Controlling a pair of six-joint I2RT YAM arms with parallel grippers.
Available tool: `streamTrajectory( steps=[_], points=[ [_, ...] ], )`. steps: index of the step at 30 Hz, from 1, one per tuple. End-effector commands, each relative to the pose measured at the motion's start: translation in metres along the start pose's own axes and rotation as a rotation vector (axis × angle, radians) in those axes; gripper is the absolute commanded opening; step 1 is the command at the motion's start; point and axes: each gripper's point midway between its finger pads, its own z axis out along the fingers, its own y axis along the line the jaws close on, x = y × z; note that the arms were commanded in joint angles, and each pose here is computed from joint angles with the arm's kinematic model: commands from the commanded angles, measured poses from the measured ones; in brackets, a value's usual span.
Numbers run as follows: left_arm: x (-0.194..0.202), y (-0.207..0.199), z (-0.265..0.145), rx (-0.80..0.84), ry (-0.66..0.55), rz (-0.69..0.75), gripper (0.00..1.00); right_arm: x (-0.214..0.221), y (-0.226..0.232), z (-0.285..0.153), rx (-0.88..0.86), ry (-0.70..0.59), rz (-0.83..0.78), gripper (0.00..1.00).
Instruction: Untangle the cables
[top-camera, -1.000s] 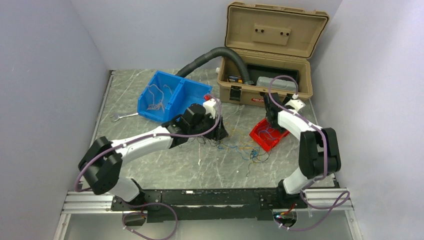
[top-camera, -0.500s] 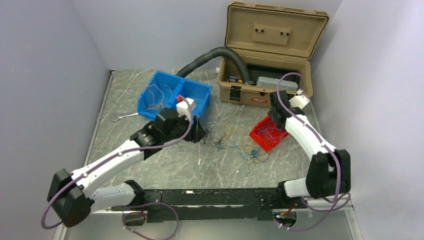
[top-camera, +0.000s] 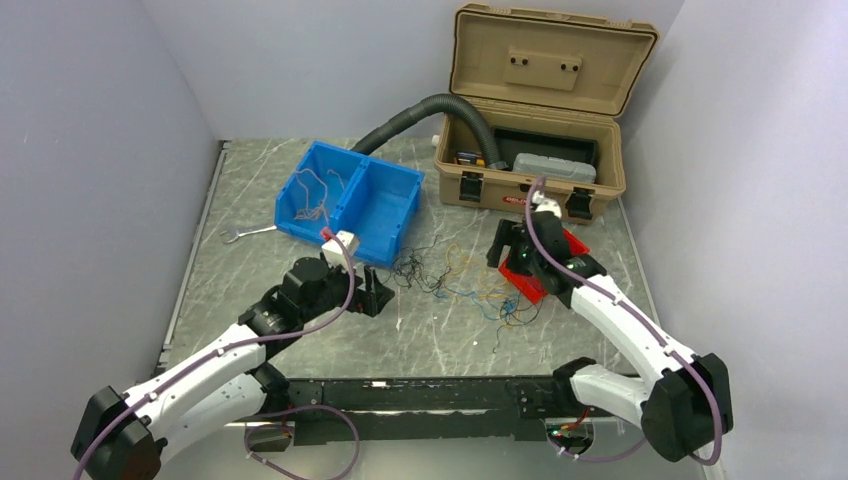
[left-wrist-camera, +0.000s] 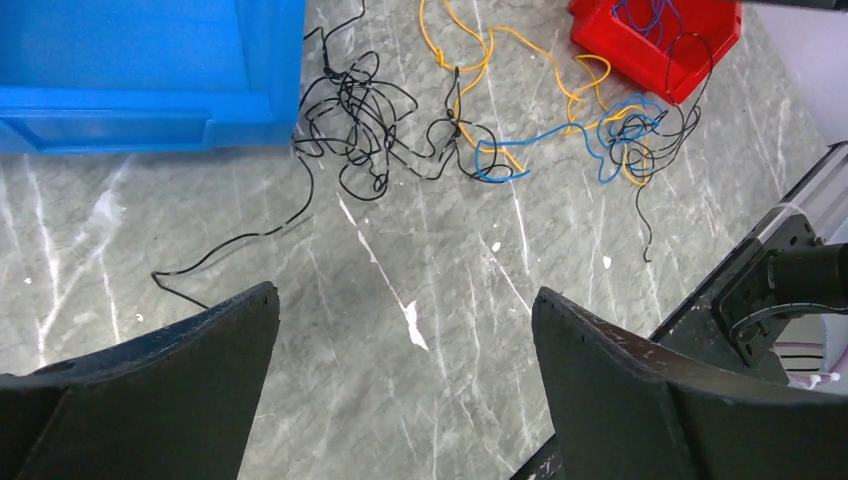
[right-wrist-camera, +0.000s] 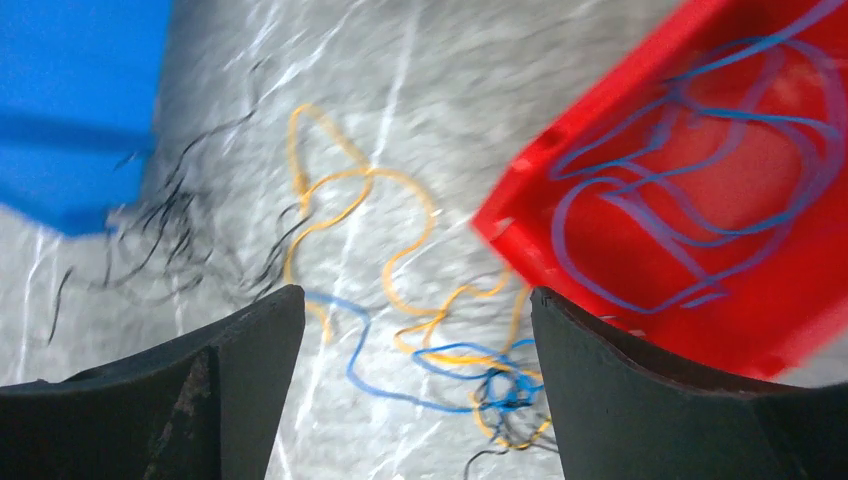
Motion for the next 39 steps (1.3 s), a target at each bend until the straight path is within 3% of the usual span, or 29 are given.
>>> streamTrajectory(
  steps=[1, 8, 13, 17, 22, 26, 30, 33, 39],
  points=[
    [-0.029, -0.021, 0.001, 0.102, -0.127, 0.01, 0.99, 0.023, 0.033, 0.005, -0.135, 0.039, -0.061, 0.86],
    [-0.03, -0.024, 0.001, 0.111, -0.127, 0.008, 0.99, 0.073, 0.046, 0.03, -0.195, 0.125, -0.001, 0.85],
    [-0.037, -0.02, -0.005, 0.076, -0.134, 0.018, 0.99, 0.101, 0.065, 0.045, -0.185, 0.18, -0.048, 0.85],
    [-0.038, -0.012, -0.01, 0.021, -0.116, 0.026, 0.99, 0.113, 0.109, 0.044, -0.281, 0.195, -0.085, 0.85],
    [-0.038, -0.004, -0.011, -0.03, -0.114, 0.016, 0.99, 0.111, 0.191, 0.01, -0.539, 0.218, -0.122, 0.85],
    [-0.034, -0.004, -0.009, -0.024, -0.094, 0.007, 0.99, 0.088, 0.227, -0.037, -0.715, 0.144, -0.157, 0.86],
    [-0.028, -0.011, -0.002, 0.021, -0.073, 0.01, 0.99, 0.055, 0.208, -0.055, -0.673, 0.022, -0.151, 0.88],
    [-0.024, -0.019, 0.005, 0.064, -0.039, 0.012, 0.99, 0.039, 0.171, -0.052, -0.541, -0.019, -0.136, 0.88],
    [-0.015, -0.041, 0.022, 0.147, 0.033, 0.034, 0.99, 0.038, 0.095, -0.035, -0.26, 0.026, -0.037, 0.88]
  ],
)
